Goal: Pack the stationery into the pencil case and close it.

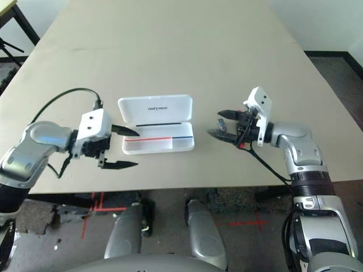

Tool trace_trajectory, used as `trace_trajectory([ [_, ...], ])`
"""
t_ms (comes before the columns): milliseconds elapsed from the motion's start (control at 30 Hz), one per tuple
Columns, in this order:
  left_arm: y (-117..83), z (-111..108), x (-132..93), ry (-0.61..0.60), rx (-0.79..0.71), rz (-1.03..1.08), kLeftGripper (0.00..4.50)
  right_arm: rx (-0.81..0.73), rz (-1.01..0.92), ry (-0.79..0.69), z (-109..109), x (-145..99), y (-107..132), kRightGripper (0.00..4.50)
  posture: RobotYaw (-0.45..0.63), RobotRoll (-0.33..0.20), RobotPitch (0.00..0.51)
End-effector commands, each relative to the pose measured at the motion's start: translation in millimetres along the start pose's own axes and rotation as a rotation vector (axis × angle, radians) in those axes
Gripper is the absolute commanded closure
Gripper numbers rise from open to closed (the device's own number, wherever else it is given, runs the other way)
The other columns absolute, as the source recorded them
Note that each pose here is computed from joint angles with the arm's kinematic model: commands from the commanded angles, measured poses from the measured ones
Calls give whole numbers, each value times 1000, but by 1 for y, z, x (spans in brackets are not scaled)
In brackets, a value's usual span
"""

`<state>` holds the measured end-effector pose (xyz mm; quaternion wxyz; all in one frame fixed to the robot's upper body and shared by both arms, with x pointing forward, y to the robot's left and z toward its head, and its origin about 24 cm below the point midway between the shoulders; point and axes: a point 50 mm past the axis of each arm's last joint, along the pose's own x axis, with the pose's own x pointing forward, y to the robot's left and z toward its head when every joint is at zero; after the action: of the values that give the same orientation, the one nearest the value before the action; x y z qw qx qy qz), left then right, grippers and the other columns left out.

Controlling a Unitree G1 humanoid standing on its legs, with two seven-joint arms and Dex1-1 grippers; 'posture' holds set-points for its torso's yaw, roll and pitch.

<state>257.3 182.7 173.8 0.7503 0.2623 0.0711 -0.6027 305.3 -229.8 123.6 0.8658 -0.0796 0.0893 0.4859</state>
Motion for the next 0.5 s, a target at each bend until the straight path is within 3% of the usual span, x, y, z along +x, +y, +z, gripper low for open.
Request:
trace_trajectory([
  [33,-1,5,-9,-27,-18,35,33,1,4,-27,5,-3,1,0,-65,0,176],
  [267,-6,9,-12,-53,-41,52,33,17,-66,-133,20,-5,2,0,-72,0,186],
  [500,-5,7,-9,-56,-43,58,33,90,-388,-164,31,-12,-9,0,-98,0,196],
])
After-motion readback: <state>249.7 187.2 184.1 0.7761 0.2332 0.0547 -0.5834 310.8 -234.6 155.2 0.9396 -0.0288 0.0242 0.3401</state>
